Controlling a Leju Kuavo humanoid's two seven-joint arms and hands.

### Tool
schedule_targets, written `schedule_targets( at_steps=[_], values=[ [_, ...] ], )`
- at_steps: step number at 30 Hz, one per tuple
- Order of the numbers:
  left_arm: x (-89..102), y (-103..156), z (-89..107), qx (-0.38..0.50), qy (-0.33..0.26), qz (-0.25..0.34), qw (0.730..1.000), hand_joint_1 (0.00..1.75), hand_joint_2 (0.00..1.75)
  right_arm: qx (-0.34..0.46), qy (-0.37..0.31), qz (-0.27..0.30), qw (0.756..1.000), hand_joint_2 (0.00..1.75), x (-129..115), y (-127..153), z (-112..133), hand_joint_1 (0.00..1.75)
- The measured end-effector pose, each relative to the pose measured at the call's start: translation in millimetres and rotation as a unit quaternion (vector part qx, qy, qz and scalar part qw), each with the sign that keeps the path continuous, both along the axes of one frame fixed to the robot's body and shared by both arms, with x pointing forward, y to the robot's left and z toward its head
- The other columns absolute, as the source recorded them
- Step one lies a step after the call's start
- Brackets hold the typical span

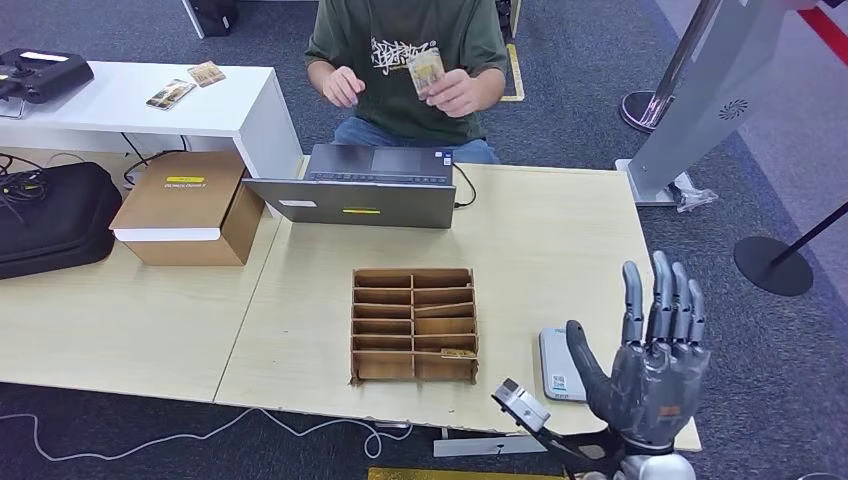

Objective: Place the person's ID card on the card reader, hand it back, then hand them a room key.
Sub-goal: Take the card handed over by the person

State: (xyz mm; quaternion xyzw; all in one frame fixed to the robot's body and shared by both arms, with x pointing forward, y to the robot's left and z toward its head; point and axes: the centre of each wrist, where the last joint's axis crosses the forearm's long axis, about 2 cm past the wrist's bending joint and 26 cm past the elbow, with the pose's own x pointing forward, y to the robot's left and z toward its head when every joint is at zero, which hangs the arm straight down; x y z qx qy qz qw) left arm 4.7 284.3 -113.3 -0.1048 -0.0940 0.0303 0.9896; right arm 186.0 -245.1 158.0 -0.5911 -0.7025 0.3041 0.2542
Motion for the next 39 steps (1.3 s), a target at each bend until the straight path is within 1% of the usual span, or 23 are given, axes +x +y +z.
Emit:
schedule_targets(
  at_steps=[2,6,11,14,18,20,22,24,26,28,34,39],
  values=[
    [-0.2,1,0.0,0.001,0.000,0.000,1.000,0.00,0.00,-0.036,0.006,0.011,0.999,1.75,-3,-12,-5,0.00],
    [-0.4,3,0.0,0.000,0.000,0.002,1.000,0.00,0.00,-0.057,0.023,-0.010,0.998,1.75,-9,-31,-12,0.00],
    [-0.7,4,0.0,-0.001,0.000,0.000,1.000,0.00,0.00,-0.038,0.039,-0.041,0.998,1.75,-9,-36,-19,0.00],
    [-0.4,6,0.0,0.001,-0.001,-0.009,1.000,0.00,0.00,-0.016,0.043,-0.062,0.997,1.75,-1,-37,-20,0.00],
    [-0.5,7,0.0,0.003,-0.001,-0.018,1.000,0.00,0.00,0.001,0.044,-0.074,0.996,1.75,10,-36,-20,0.00],
    [-0.1,10,0.0,0.007,-0.001,-0.027,1.000,0.00,0.00,0.037,0.047,-0.098,0.993,1.75,26,-32,-15,0.00],
    [2.2,13,0.1,0.013,-0.002,-0.042,0.999,0.00,0.00,0.085,0.045,-0.122,0.988,1.75,56,-21,-4,0.00],
    [7.1,18,0.4,0.020,-0.005,-0.058,0.998,0.00,0.00,0.102,0.041,-0.116,0.987,1.75,86,-7,6,0.00],
    [12.0,23,0.7,0.025,-0.006,-0.070,0.997,0.00,0.00,0.090,0.037,-0.091,0.991,1.75,110,3,13,0.00],
    [14.0,26,1.0,0.028,-0.005,-0.077,0.997,0.00,0.00,0.075,0.035,-0.075,0.994,1.75,126,8,17,0.00],
    [15.0,30,1.1,0.033,-0.005,-0.095,0.995,0.00,0.00,0.039,0.035,-0.045,0.998,1.75,157,14,21,0.00],
    [17.4,32,1.3,0.037,-0.003,-0.101,0.994,0.00,0.00,0.011,0.029,-0.025,0.999,1.75,193,16,29,0.00]
  ],
)
